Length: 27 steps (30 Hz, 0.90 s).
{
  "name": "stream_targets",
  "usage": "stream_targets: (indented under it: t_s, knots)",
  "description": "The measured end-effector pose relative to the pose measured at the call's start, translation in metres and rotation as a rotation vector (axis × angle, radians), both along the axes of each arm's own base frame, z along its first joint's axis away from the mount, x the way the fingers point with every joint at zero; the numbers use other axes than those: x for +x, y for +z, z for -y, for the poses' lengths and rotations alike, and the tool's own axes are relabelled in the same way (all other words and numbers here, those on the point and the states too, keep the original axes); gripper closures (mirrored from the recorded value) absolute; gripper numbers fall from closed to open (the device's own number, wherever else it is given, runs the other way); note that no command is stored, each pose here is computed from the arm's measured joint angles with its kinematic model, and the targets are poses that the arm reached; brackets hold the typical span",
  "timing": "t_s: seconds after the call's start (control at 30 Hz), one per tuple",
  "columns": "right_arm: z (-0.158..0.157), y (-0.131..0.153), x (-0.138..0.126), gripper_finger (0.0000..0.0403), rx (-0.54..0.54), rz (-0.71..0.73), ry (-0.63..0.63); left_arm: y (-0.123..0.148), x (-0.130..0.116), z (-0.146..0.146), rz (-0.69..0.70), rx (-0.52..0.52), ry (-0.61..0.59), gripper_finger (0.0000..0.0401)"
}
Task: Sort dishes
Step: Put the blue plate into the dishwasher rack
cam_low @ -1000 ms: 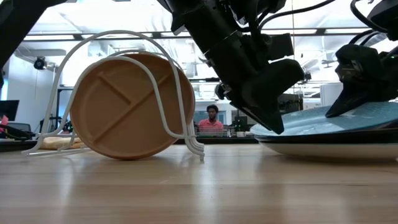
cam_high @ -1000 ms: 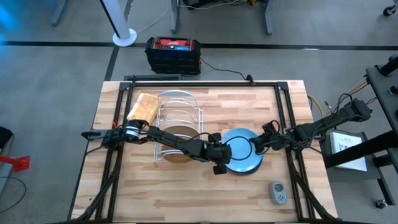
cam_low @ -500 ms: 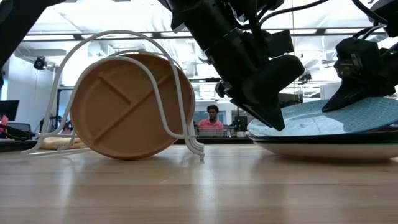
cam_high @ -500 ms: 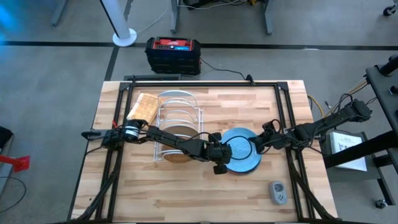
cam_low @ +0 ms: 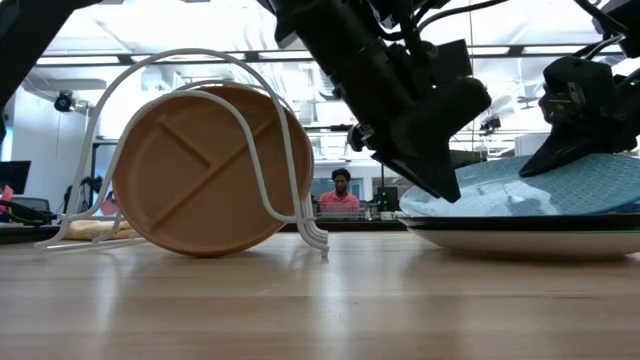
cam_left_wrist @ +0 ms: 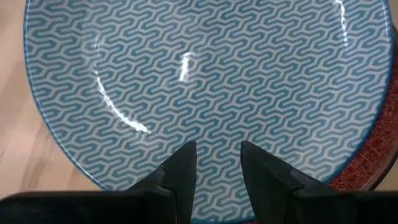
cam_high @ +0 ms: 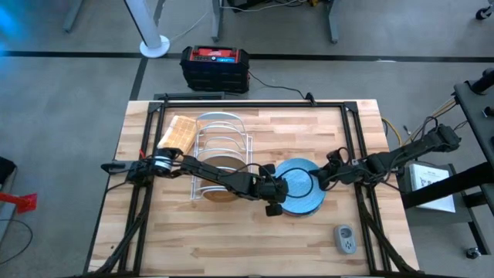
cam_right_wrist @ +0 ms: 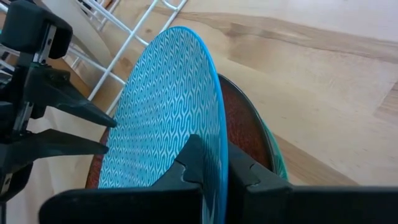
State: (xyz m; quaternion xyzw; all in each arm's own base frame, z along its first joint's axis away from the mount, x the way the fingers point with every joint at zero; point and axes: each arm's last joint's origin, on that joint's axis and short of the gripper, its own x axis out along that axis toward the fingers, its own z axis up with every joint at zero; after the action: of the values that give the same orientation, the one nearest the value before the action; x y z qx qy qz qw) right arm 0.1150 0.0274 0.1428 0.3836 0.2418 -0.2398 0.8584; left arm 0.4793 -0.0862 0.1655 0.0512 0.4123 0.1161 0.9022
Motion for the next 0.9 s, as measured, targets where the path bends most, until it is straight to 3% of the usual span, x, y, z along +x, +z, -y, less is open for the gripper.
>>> stream_targets:
  t_s: [0.5,0.9]
  knots:
    - [0.001,0.004,-0.005,0.0396,-0.004,0.017,0.024,0.017,-0.002,0.001,0.044,-0.014,-0.007,0.0286]
    - [0.001,0.023,-0.004,0.0397,-0.049,0.007,0.064,0.029,-0.001,0.007,0.103,0.010,-0.046,0.0286]
